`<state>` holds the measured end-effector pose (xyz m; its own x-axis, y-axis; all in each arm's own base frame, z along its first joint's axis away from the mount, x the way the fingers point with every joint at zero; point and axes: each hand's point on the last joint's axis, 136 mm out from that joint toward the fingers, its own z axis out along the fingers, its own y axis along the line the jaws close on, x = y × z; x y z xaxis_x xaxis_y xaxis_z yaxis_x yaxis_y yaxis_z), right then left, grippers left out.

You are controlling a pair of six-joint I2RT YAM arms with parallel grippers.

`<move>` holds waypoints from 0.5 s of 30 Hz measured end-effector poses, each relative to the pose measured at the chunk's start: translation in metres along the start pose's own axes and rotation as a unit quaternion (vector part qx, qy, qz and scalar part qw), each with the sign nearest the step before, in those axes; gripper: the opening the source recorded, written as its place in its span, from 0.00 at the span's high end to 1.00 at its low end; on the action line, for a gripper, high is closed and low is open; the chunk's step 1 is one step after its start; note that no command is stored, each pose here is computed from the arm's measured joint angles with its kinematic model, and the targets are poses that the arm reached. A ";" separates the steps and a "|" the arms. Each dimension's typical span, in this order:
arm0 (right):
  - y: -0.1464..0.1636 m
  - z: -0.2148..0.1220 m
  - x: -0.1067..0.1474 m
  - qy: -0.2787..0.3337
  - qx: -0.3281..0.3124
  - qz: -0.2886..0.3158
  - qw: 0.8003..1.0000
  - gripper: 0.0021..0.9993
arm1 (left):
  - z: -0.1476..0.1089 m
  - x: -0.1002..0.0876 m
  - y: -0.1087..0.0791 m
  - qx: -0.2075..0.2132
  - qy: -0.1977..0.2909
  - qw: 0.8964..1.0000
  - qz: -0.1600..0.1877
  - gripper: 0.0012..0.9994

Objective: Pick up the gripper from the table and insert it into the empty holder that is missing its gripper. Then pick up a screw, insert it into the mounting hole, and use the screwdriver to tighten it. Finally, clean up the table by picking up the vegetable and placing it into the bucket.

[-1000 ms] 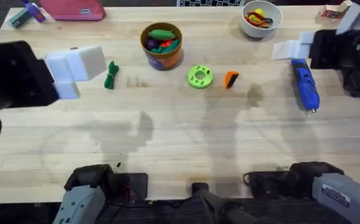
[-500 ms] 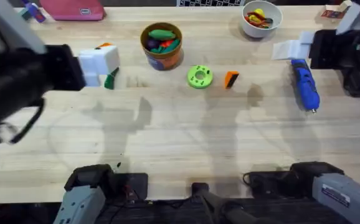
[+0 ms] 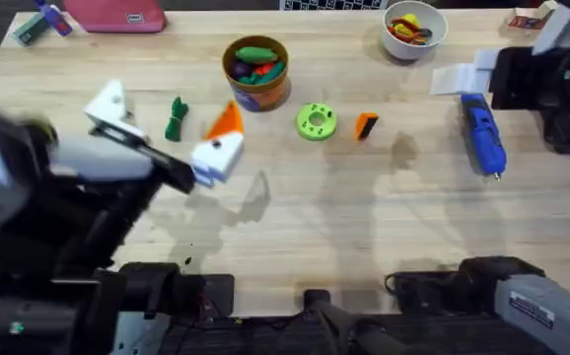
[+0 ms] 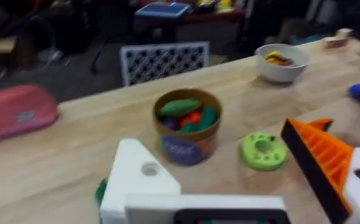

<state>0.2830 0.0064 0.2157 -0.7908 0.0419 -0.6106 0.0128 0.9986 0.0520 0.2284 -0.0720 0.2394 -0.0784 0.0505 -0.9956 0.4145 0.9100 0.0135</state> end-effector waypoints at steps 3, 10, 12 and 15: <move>0.000 0.000 0.000 0.000 0.000 0.000 1.000 0.01 | -0.004 0.012 -0.018 0.044 -0.017 0.999 0.007 0.01; 0.000 0.000 0.000 0.000 0.000 0.000 1.000 0.01 | -0.013 0.010 -0.050 0.131 -0.092 0.986 0.052 0.01; 0.000 0.000 0.000 0.000 0.000 0.000 1.000 0.00 | -0.017 0.002 -0.060 0.159 -0.121 0.977 0.074 0.01; 0.000 0.000 0.000 0.000 0.000 0.000 1.000 0.01 | -0.026 -0.006 -0.078 0.209 -0.161 0.958 0.110 0.01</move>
<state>0.2830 0.0063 0.2157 -0.7908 0.0419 -0.6106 0.0129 0.9986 0.0519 0.1725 -0.1327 0.2471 0.3083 0.0314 -0.9508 0.7206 0.6447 0.2549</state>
